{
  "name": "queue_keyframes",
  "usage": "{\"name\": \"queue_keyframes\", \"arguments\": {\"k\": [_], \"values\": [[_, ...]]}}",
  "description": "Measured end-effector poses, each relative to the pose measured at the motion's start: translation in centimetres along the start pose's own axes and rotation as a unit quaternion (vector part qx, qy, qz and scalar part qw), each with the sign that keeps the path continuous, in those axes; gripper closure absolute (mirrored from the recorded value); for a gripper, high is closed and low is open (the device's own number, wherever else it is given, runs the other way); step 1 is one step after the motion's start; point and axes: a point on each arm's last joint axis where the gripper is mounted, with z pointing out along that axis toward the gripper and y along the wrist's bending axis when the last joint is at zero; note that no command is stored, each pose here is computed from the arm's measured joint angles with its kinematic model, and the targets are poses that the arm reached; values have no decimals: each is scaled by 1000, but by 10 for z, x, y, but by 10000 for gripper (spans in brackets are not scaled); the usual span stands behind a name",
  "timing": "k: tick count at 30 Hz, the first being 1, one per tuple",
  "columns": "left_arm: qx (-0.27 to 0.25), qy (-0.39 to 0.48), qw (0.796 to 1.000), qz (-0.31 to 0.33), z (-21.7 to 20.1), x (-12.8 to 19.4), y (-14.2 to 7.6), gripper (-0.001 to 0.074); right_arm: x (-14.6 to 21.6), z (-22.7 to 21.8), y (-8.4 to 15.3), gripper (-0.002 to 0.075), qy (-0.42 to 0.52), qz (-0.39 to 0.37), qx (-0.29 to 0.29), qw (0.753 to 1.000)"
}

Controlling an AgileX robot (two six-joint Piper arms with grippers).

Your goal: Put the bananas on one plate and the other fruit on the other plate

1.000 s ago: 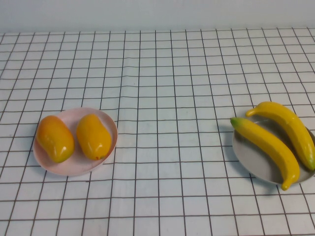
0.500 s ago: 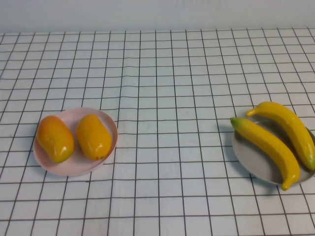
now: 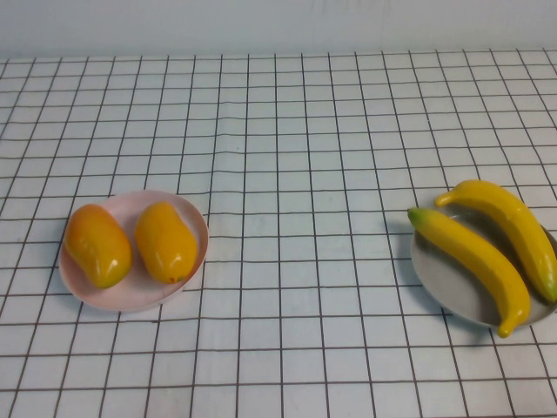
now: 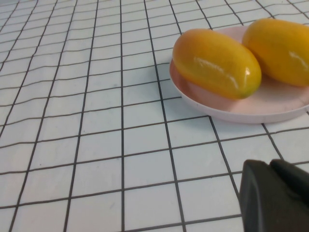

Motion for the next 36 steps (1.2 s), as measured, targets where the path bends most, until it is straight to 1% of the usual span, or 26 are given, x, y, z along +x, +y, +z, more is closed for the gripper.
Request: {"name": "queue_keyframes", "arguments": {"k": [3, 7, 12, 19, 23, 24, 36], "values": [[0, 0, 1000, 0, 0, 0, 0, 739, -2, 1, -2, 742, -35, -4, 21, 999], [0, 0, 1000, 0, 0, 0, 0, 739, 0, 1, -3, 742, -26, -7, 22, 999], [0, 0, 1000, 0, 0, 0, 0, 739, 11, 1, 0, 742, 36, -8, -5, 999], [0, 0, 1000, 0, 0, 0, 0, 739, 20, -1, 8, 742, 86, 1, -73, 994], [0, 0, 1000, 0, 0, 0, 0, 739, 23, -1, 8, 742, 100, 8, -76, 992], [0, 0, 1000, 0, 0, 0, 0, 739, 23, -1, 9, 742, 102, 7, -85, 991], [0, 0, 1000, 0, 0, 0, 0, 739, 23, -1, 9, 742, 101, 9, -80, 992]]}}
